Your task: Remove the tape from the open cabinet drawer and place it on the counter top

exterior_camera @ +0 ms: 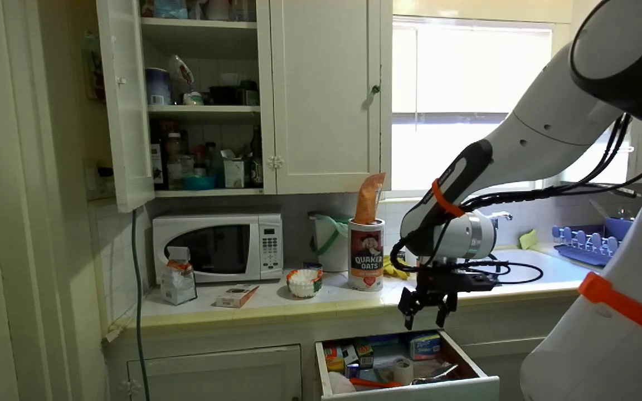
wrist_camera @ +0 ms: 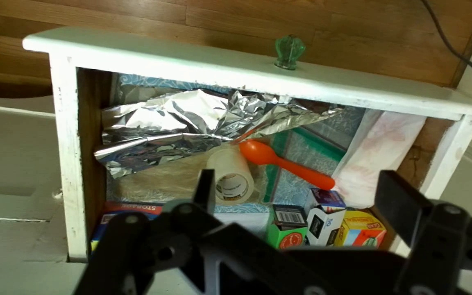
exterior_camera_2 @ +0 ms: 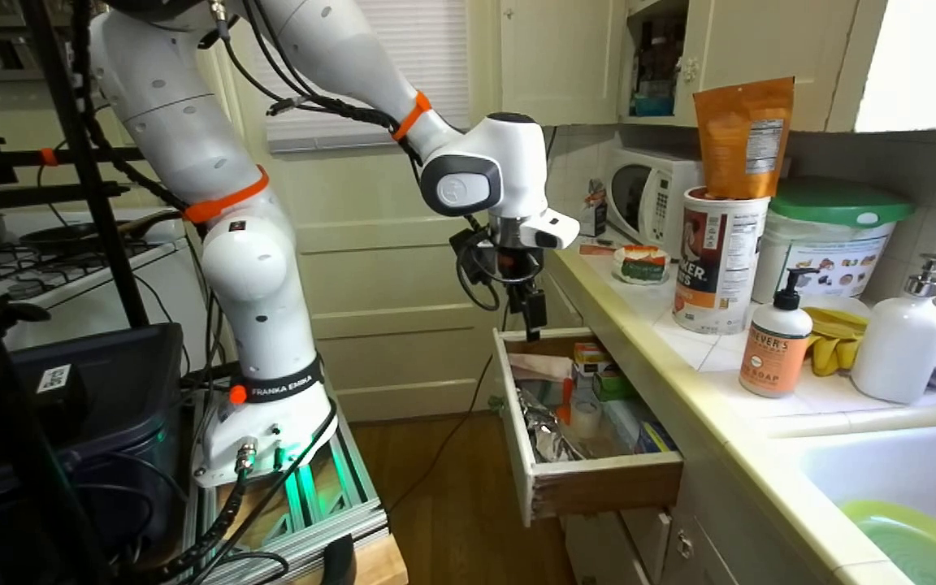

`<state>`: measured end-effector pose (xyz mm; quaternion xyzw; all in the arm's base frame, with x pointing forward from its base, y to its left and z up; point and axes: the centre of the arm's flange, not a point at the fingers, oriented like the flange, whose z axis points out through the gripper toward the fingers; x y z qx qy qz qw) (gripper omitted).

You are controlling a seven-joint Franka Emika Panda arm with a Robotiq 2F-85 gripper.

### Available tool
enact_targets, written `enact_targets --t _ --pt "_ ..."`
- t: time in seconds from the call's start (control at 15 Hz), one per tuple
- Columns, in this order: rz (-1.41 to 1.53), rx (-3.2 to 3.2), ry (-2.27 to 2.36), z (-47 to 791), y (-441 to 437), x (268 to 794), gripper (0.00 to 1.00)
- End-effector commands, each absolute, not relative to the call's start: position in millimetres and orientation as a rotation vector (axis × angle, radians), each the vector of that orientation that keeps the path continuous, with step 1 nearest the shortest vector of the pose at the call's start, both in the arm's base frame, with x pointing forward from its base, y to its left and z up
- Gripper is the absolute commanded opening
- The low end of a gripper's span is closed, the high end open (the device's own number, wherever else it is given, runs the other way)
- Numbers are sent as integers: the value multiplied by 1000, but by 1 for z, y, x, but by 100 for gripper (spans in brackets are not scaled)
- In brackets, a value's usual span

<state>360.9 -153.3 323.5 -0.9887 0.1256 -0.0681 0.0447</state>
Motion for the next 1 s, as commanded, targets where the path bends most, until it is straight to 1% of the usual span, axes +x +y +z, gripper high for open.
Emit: enact_targets --t 0.0,0.53,0.93 --pt "-197 -3023 501 284 -175 387 100" --pt "-204 -3094 543 220 -209 441 100" --pt "-148 -3044 534 197 -189 484 100"
